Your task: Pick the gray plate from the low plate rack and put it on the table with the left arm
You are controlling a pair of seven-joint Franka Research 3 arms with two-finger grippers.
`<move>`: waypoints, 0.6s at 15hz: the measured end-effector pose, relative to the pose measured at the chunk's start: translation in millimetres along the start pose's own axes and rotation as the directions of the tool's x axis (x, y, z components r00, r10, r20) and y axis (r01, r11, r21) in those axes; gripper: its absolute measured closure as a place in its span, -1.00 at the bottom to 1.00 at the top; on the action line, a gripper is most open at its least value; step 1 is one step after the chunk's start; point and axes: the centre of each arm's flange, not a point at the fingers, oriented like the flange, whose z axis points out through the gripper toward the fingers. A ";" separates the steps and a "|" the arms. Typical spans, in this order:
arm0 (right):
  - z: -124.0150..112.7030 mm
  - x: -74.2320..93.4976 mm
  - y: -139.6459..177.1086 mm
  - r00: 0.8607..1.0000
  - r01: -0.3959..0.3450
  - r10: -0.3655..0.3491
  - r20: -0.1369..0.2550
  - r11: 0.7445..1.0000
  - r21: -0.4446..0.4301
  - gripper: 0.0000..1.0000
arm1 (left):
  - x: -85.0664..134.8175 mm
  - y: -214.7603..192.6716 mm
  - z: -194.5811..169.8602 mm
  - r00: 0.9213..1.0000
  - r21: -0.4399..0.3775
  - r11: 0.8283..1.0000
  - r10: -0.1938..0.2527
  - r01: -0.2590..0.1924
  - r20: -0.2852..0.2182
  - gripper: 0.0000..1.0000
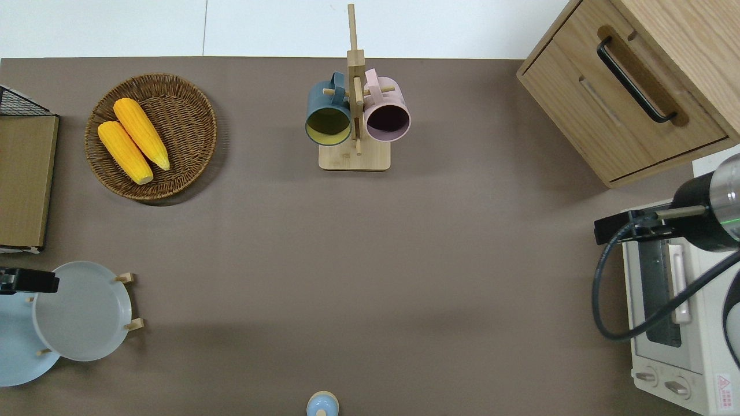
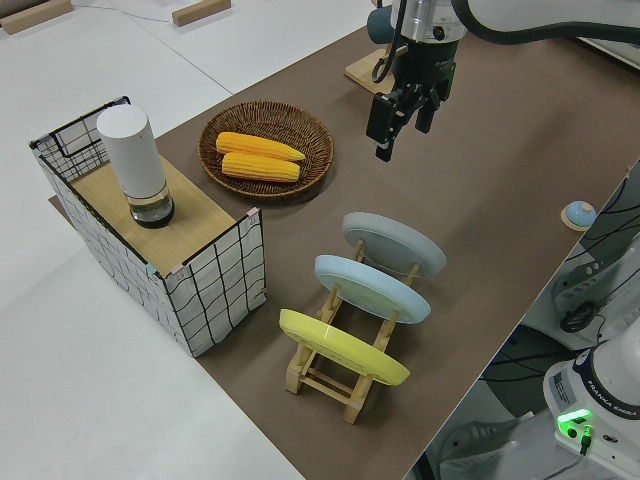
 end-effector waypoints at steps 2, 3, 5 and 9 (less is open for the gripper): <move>0.0 0.0 0.0 1.000 0.000 0.000 0.000 1.000 0.000 -0.98 | -1.7 -9.6 -0.6 1.000 0.016 1.000 -0.013 0.013 -0.003 -0.99; 0.0 0.0 0.0 1.000 0.000 0.000 0.000 1.000 0.000 -0.98 | -3.2 -16.5 -0.6 1.000 0.020 1.000 -0.024 0.024 -0.004 -0.99; 0.0 0.0 0.0 1.000 0.000 0.000 0.000 1.000 0.000 -0.98 | -6.9 -32.0 0.1 0.999 0.025 0.998 -0.049 0.049 -0.008 -0.99; 0.0 0.0 0.0 1.000 0.000 0.000 0.000 1.000 0.000 -0.98 | -9.3 -44.2 9.5 0.998 0.025 0.998 -0.060 0.060 -0.002 -0.99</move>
